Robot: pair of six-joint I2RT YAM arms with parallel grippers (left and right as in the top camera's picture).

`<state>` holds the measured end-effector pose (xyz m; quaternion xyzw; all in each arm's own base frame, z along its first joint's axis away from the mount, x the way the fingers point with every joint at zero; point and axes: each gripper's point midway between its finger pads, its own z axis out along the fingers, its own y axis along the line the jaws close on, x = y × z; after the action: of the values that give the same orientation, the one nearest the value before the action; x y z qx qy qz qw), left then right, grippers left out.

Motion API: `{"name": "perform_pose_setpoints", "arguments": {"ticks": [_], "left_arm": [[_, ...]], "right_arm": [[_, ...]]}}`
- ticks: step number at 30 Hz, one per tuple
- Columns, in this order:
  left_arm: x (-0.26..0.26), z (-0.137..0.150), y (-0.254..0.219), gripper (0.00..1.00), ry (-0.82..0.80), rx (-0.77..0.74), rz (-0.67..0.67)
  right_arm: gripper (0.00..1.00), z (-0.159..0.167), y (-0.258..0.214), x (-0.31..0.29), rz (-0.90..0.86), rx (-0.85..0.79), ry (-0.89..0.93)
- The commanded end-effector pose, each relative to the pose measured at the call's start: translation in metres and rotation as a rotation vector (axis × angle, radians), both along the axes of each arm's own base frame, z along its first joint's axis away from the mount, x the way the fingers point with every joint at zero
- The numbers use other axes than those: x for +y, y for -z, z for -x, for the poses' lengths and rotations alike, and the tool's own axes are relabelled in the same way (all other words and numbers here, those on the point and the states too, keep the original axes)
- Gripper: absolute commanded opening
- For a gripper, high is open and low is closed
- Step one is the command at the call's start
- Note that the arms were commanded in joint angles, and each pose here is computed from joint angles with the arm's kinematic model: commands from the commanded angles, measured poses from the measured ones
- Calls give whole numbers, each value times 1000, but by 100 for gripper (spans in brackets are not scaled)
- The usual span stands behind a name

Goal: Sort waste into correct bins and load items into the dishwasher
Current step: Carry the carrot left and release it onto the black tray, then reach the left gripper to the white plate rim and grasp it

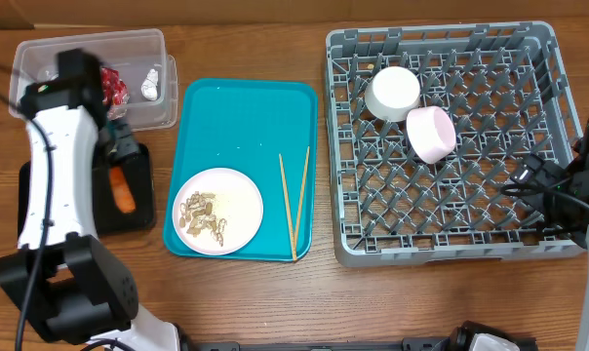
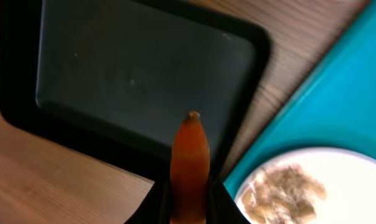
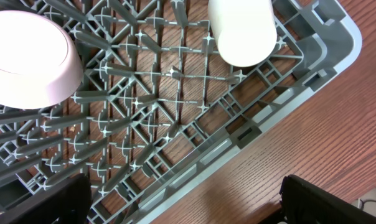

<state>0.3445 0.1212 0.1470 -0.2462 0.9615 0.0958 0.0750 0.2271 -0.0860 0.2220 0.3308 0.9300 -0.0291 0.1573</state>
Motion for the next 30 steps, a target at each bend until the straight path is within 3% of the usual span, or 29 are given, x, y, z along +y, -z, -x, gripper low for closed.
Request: {"name": "perform_pose_setpoints", "arguments": {"ticks": [1, 12, 17, 18, 22, 23, 25, 30], "left_arm": [[12, -1, 27, 4, -74, -32, 72], [31, -17, 84, 4, -153, -50, 76], [31, -16, 105, 15, -154, -6, 88], [31, -16, 107, 18, -154, -1, 90], [31, -17, 106, 61, -151, -3, 92], [31, -17, 105, 67, -151, 0, 93], [30, -15, 99, 73, -151, 13, 96], [15, -18, 75, 75, -128, 33, 151]], "right_arm": [[100, -2, -9, -2, 14, -33, 2], [100, -2, -9, -2, 14, -33, 2], [100, -2, -9, -2, 14, -33, 2], [100, -2, -9, -2, 14, -33, 2], [100, -2, -9, -2, 14, -34, 2], [100, -2, -9, -2, 14, -33, 2], [100, -2, -9, -2, 14, -33, 2], [100, -2, -9, -2, 14, -34, 2]]}}
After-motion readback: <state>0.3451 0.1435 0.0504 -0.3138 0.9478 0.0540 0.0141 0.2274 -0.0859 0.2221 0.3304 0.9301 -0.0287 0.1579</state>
